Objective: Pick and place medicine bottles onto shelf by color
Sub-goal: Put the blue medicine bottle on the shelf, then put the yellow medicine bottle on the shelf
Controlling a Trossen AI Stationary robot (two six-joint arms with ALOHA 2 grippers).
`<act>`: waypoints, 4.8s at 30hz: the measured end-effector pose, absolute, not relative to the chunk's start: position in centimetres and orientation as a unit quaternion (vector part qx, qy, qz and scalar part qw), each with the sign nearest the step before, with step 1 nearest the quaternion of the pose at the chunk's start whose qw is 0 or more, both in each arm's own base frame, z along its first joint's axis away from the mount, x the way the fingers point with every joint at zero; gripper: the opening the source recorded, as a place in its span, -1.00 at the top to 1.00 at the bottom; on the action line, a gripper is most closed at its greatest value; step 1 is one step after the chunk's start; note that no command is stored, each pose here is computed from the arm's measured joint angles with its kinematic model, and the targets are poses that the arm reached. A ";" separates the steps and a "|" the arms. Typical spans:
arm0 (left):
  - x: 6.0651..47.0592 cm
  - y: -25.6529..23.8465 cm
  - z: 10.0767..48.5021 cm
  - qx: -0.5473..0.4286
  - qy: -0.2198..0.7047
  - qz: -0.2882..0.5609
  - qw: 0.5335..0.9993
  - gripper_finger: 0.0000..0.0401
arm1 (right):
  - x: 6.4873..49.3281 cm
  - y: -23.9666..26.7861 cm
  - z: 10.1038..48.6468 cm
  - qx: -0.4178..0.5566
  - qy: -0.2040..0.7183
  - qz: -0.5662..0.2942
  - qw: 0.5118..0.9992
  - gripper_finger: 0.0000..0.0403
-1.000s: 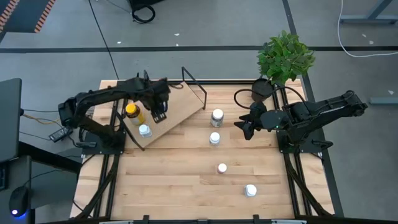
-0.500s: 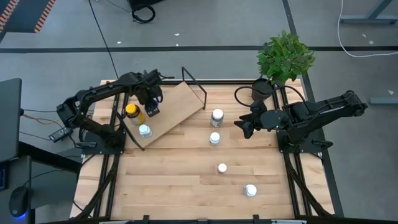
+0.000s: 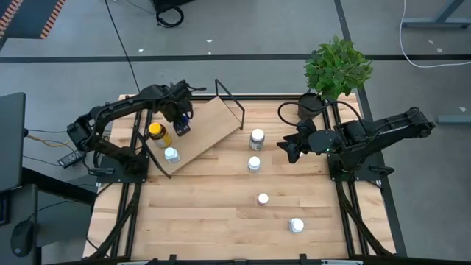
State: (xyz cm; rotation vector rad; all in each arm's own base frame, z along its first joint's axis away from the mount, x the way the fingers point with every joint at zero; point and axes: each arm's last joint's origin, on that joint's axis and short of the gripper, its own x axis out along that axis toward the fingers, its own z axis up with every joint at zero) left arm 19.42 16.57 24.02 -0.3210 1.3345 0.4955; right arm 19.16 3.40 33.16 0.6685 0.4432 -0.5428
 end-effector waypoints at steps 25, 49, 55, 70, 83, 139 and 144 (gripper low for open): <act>20.1 16.7 29.8 -0.153 0.575 0.261 0.760 -0.47 | 19.2 3.4 33.1 0.317 0.215 -0.260 0.887 -0.13; 35.3 1.4 32.9 -0.082 0.346 0.141 0.924 -0.46 | 19.1 3.8 33.1 0.325 0.260 -0.192 0.889 -0.13; 38.8 0.3 28.7 -0.102 0.361 0.142 0.916 -0.46 | 18.4 4.2 33.5 0.337 0.270 -0.150 0.889 -0.13; 42.5 -2.0 23.0 -0.078 0.379 0.112 0.915 -0.61 | 17.3 5.5 34.0 0.340 0.262 -0.127 0.894 -0.13; 43.6 -1.5 20.3 -0.080 0.393 0.116 0.909 -0.72 | 17.3 5.5 34.0 0.359 0.255 -0.139 0.887 -0.13; 29.0 0.4 29.2 -0.112 0.521 0.205 0.821 -0.01 | 17.4 5.2 34.1 0.309 0.232 -0.168 0.907 -0.13; 25.3 1.2 28.7 -0.146 0.467 0.217 0.845 -0.02 | 17.4 5.2 34.1 0.308 0.232 -0.168 0.907 -0.13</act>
